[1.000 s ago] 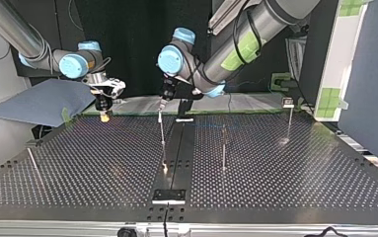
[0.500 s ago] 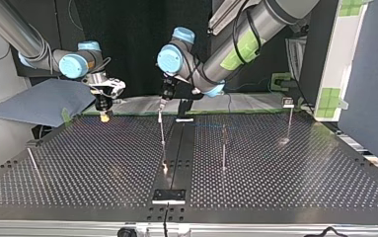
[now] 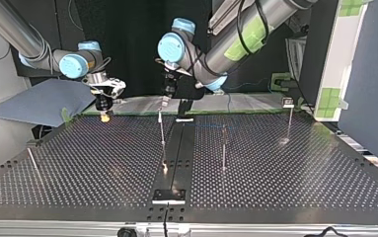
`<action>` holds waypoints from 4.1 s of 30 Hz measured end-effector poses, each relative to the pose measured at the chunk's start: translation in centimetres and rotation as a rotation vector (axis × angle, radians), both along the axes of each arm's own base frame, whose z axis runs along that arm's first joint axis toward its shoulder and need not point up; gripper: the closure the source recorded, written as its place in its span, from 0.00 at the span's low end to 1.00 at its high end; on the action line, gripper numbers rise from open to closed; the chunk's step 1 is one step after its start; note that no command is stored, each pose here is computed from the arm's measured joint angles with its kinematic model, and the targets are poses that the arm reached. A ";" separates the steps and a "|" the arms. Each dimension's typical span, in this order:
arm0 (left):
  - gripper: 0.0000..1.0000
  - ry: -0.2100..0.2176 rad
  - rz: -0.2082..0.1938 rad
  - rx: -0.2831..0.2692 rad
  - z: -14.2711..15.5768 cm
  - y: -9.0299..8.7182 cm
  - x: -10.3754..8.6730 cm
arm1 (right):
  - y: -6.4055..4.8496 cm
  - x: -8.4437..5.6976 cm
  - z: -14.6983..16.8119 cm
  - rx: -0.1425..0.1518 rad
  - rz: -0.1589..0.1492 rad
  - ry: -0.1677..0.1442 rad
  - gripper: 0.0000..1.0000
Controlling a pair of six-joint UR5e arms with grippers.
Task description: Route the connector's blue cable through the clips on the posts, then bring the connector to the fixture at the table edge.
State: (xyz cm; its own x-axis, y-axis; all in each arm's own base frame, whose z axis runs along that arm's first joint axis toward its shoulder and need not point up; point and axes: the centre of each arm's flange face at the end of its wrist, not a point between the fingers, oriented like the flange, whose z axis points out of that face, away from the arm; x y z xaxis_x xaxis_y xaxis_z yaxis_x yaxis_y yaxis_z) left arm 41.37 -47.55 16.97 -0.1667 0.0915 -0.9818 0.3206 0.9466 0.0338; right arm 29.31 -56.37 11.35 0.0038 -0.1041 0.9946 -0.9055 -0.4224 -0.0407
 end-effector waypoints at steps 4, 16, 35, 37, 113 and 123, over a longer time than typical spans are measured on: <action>0.00 -0.024 0.028 -0.039 1.1 0.7 -0.7 | 0.1 0.1 0.0 0.003 0.001 -0.001 1.00; 0.00 -0.099 0.150 -0.164 4.2 4.0 -2.2 | 0.1 -0.1 -0.1 0.010 -0.001 -0.002 1.00; 0.00 -0.207 0.177 -0.292 7.9 7.2 -6.2 | 0.0 -0.3 -0.1 0.021 -0.007 -0.014 1.00; 0.00 -0.210 0.177 -0.299 8.2 7.7 -6.7 | 0.0 -0.3 -0.1 0.021 -0.008 -0.014 1.00; 0.00 -0.057 0.161 -0.275 -1.9 21.5 -21.6 | -3.5 -2.8 17.7 -0.120 -0.221 -0.110 1.00; 0.00 -0.108 0.164 -0.310 -1.0 21.0 -20.4 | -2.4 -4.9 22.8 -0.149 -0.295 -0.072 1.00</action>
